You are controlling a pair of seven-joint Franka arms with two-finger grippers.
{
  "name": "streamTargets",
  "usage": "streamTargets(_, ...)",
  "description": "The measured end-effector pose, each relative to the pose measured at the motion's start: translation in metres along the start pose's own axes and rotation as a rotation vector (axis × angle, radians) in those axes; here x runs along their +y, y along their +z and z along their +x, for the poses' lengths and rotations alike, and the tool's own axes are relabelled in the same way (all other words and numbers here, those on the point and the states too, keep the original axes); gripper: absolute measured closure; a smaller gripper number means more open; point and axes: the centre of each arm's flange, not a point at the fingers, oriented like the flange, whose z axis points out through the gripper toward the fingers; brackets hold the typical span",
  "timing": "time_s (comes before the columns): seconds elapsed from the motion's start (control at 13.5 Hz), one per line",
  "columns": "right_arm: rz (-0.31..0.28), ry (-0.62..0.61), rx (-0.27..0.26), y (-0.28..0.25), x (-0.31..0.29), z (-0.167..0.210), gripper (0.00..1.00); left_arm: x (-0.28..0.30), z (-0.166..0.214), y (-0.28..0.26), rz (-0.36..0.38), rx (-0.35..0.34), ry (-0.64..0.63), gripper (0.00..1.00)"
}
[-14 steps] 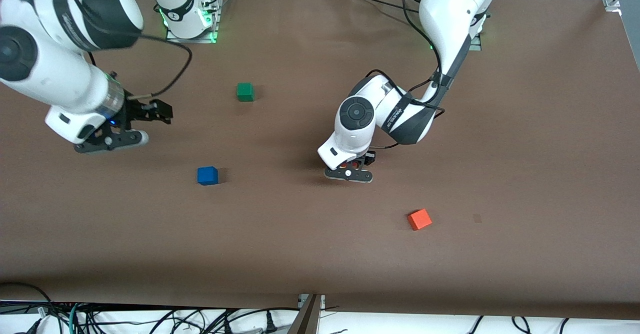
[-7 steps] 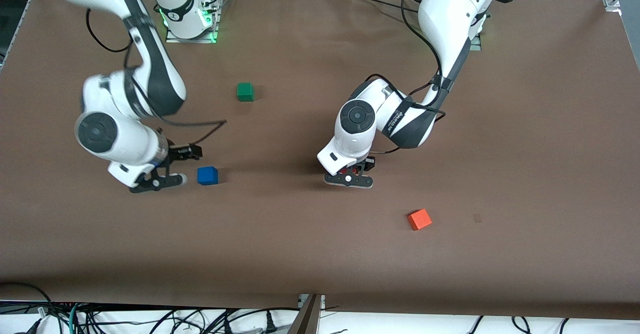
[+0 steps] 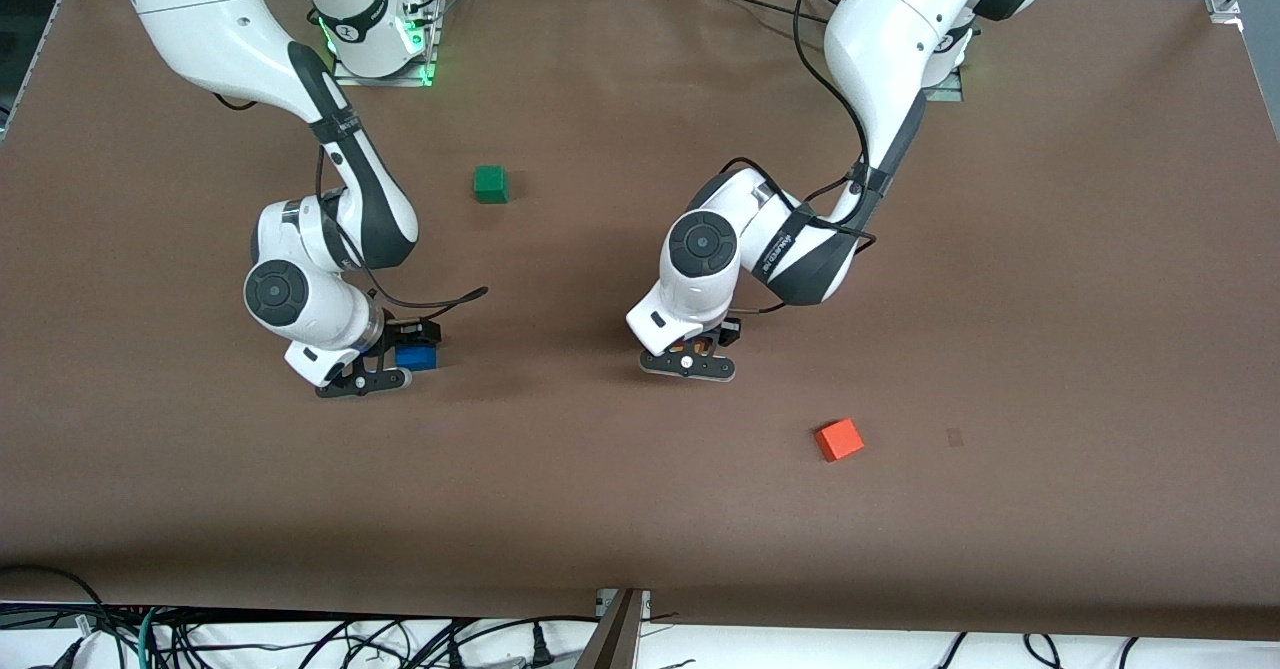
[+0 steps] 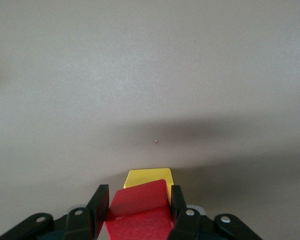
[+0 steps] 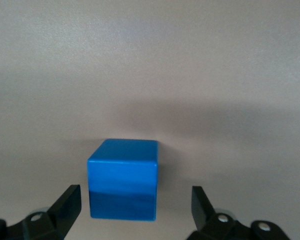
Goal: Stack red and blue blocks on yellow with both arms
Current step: 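Place the red cube on yellow while the right gripper grasps blue, then carry the blue cube over the stack while the left gripper withdraws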
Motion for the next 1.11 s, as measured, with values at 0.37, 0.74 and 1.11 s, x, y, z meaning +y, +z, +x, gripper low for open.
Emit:
streamTargets(0.37, 0.001, 0.015, 0.006, 0.002, -0.01, -0.002, 0.33, 0.0, 0.001, 0.0, -0.001, 0.002, -0.001, 0.45)
streamTargets(0.74, 0.016, -0.017, 0.02, -0.041, -0.034, 0.01, 0.45, -0.013, 0.015, 0.0, 0.006, 0.026, -0.023, 0.07)
streamTargets(1.11, 0.026, -0.011, 0.004, -0.13, -0.097, 0.023, 0.45, -0.064, 0.056, -0.051, 0.006, 0.049, -0.1, 0.0)
